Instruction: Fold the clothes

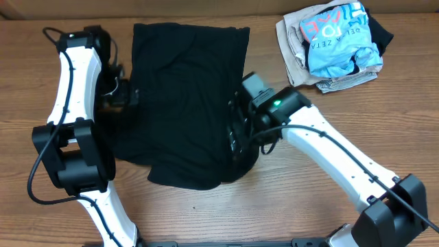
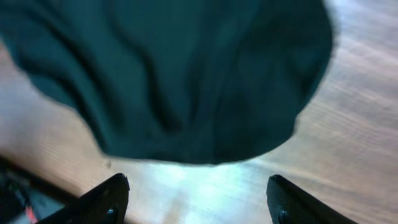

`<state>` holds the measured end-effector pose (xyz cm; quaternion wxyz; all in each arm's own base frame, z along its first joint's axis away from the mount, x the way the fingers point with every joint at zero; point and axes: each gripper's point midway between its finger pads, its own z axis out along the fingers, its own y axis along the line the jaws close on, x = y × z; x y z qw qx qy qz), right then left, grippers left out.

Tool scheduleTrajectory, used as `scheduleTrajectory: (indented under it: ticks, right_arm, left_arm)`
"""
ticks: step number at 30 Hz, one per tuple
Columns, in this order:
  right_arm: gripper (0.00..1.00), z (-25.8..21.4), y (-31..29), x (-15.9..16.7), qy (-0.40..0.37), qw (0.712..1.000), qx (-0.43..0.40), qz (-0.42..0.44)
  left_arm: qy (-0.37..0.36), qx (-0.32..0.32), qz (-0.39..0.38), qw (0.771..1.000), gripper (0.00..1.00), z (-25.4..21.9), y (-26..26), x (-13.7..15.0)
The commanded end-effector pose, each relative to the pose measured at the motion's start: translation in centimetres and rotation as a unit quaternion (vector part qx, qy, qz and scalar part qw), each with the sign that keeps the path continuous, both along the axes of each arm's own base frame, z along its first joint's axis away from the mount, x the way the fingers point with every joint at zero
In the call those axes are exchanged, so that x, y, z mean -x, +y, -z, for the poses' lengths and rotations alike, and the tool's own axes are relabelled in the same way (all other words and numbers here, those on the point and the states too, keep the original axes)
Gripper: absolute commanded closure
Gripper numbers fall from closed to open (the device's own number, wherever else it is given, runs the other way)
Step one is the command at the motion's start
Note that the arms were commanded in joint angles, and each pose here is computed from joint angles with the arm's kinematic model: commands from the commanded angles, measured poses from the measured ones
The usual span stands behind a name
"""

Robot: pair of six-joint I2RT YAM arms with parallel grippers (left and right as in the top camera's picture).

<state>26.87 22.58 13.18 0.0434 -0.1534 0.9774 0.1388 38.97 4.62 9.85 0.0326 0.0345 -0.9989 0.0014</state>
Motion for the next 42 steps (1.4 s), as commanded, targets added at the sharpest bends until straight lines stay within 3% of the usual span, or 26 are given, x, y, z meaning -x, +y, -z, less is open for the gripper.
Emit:
scheduleTrajectory:
  ticks: [1,7,12,21,34,38,42]
  right_arm:
    - [0.25,-0.7,-1.2,-1.7,-0.024,0.999,-0.002,0.026]
    - [0.25,-0.9,-1.8,-2.9,-0.036,0.998,-0.009,0.042]
    - [0.26,-0.9,-1.8,-2.9,-0.037,0.998,-0.009,0.042]
    - [0.26,-0.8,-2.0,-2.9,-0.036,0.998,-0.004,0.042]
    - [0.26,-0.8,-2.1,-2.9,-0.039,0.998,0.001,0.043]
    - [0.26,-0.8,-2.1,-3.0,-0.039,0.998,0.001,0.043]
    - [0.26,-0.8,-2.1,-2.9,-0.039,0.998,0.001,0.043]
  left_arm:
    - [-0.075,0.103,0.112,0.986,0.0,-1.7,-6.0,-2.4]
    - [-0.115,0.083,0.227,0.963,0.0,-0.7,-10.3,-4.6]
    - [-0.112,0.043,0.274,0.954,0.0,0.7,-12.3,-5.1]
    - [-0.087,0.067,0.365,0.924,0.0,4.6,-16.3,-4.8]
    - [-0.028,0.081,0.384,0.919,0.04,10.3,-18.9,-3.2]
    - [-0.041,0.076,0.358,0.93,0.02,10.3,-18.7,-4.1]
    - [-0.056,0.05,0.279,0.957,0.0,10.4,-16.7,-5.6]
